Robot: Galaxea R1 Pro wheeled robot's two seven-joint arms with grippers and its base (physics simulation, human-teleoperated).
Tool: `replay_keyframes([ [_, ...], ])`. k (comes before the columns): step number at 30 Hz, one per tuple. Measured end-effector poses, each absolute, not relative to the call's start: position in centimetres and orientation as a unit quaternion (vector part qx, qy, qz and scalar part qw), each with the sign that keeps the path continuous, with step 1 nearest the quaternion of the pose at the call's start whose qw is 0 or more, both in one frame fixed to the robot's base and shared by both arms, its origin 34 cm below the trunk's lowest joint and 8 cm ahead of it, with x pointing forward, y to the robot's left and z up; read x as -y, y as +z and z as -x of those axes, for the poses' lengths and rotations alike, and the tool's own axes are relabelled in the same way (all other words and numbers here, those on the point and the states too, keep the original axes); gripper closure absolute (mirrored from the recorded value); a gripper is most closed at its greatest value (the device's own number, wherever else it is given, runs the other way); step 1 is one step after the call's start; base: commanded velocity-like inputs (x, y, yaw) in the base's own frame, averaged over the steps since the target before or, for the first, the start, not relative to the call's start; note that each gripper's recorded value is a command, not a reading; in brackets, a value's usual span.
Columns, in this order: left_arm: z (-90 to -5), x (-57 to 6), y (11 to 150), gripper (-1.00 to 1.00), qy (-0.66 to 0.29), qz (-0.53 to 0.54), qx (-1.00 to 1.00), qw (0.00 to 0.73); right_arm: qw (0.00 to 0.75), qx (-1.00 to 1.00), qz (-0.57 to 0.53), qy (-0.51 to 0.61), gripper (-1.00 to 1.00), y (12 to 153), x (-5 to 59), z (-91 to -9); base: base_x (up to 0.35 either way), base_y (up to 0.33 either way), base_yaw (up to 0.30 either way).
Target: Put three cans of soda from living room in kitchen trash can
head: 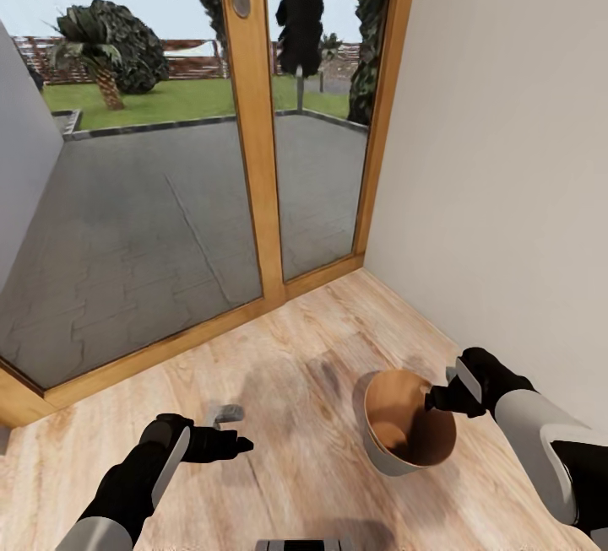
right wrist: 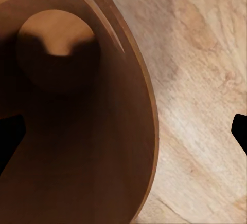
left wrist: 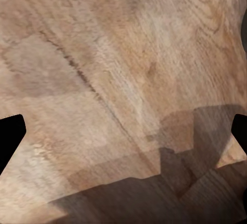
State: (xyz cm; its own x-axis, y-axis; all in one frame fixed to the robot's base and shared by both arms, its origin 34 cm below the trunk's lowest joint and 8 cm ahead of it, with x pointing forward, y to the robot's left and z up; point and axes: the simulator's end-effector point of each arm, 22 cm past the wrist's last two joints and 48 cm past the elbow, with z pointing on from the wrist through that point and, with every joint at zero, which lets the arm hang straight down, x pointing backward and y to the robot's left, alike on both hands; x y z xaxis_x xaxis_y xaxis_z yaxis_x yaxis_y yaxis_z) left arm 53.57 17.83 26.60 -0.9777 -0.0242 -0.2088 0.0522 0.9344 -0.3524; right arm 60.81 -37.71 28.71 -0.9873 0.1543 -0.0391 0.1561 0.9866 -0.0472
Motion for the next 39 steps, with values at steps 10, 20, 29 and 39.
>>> replay_keyframes([
  [10,-53.4,-17.8,26.2,-1.00,-0.181,-0.006,-0.978,0.101,0.014,-0.996,-0.079,-0.027,-1.00,28.3,38.0,-60.6,0.000,0.000,0.000],
  [20,-53.0,-17.8,25.5,-1.00,-0.182,-0.005,-0.979,0.094,0.006,-0.996,-0.079,-0.028,-1.00,27.4,38.1,-60.2,0.000,0.000,0.000],
  [29,-52.7,-17.8,24.9,-1.00,-0.181,-0.004,-0.979,0.088,0.000,-0.996,-0.080,-0.030,-1.00,26.8,38.4,-59.9,0.000,0.000,0.000],
  [39,-52.4,-17.8,24.3,-1.00,-0.182,-0.003,-0.980,0.082,-0.006,-0.996,-0.081,-0.031,-1.00,26.2,38.5,-59.6,0.000,0.000,0.000],
])
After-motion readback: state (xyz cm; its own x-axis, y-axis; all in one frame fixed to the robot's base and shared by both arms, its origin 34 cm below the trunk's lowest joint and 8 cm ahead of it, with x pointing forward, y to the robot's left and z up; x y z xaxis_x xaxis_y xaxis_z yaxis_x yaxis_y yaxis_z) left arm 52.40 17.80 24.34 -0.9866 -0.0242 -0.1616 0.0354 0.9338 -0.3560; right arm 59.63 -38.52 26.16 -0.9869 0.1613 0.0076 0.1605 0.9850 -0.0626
